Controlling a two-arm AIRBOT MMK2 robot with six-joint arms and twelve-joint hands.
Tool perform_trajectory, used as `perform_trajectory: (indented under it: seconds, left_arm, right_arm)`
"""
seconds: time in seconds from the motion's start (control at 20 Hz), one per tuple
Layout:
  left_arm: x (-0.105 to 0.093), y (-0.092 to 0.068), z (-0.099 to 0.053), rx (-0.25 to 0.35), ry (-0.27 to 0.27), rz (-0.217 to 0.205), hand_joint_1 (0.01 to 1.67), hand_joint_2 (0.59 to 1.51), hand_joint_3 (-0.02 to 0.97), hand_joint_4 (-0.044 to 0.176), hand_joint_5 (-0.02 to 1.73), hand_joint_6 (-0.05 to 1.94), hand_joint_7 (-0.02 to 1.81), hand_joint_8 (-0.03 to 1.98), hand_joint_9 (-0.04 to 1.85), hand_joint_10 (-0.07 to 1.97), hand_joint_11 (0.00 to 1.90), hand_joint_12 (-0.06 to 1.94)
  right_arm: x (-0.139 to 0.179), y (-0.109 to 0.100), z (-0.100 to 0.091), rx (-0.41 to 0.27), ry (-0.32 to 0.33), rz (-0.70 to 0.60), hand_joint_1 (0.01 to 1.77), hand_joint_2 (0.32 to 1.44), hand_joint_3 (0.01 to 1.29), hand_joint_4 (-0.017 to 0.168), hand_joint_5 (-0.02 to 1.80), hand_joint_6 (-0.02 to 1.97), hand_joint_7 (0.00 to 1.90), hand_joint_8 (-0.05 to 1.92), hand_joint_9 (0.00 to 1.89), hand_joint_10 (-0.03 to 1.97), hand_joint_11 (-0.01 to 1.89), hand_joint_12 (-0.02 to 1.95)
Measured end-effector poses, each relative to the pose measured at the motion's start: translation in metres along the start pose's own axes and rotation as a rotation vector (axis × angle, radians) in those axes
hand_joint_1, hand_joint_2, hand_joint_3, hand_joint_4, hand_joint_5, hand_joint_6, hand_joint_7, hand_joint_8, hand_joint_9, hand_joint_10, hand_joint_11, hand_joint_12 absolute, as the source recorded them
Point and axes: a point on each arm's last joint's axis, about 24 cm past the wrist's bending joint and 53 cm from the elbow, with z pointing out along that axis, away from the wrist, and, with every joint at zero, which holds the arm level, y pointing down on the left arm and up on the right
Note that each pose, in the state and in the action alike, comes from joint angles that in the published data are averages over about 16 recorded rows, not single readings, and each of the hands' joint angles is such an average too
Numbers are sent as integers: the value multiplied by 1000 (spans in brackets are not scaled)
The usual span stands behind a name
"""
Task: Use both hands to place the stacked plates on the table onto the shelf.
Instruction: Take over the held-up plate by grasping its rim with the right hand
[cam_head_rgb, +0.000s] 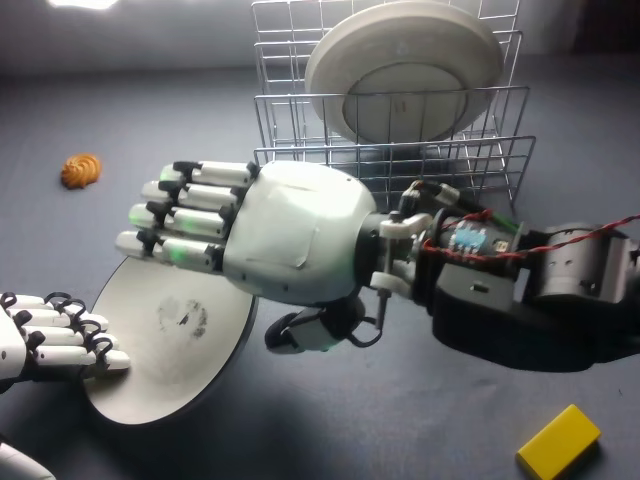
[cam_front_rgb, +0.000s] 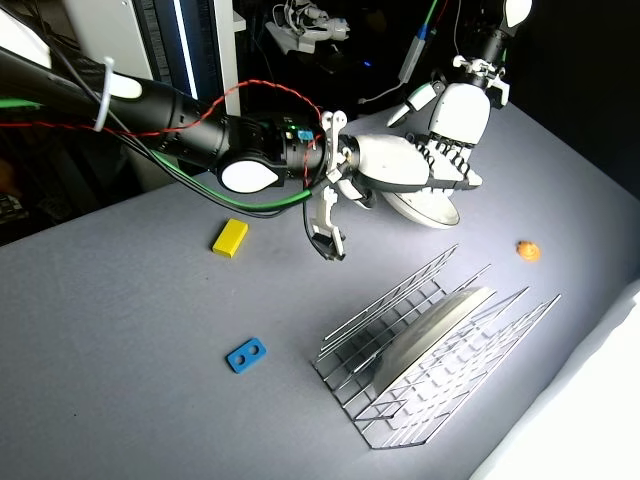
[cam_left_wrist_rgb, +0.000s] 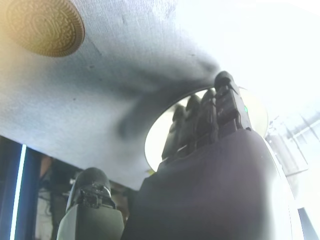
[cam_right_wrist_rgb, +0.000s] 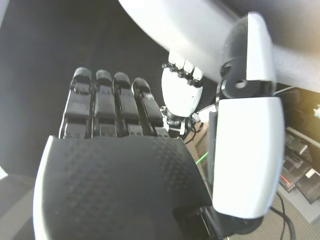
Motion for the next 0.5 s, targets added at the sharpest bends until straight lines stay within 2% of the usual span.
perform_trajectory:
  seconds: [0.25, 0.5]
  left_arm:
    - [0, 0, 0, -1, 1, -1, 22, 1061, 19, -2, 23, -4, 18, -2, -22, -32, 22, 13]
    - [0, 0, 0, -1, 0, -2, 22, 1063, 20, -2, 25, -4, 18, -3, -22, -32, 22, 13]
  right_arm:
    - [18, 0, 10, 0, 21, 5, 1012, 896, 11, 2, 17, 30, 11, 18, 11, 12, 22, 25]
    - [31, 3, 16, -4, 33, 8, 1029, 888, 11, 2, 21, 30, 11, 17, 12, 11, 25, 44]
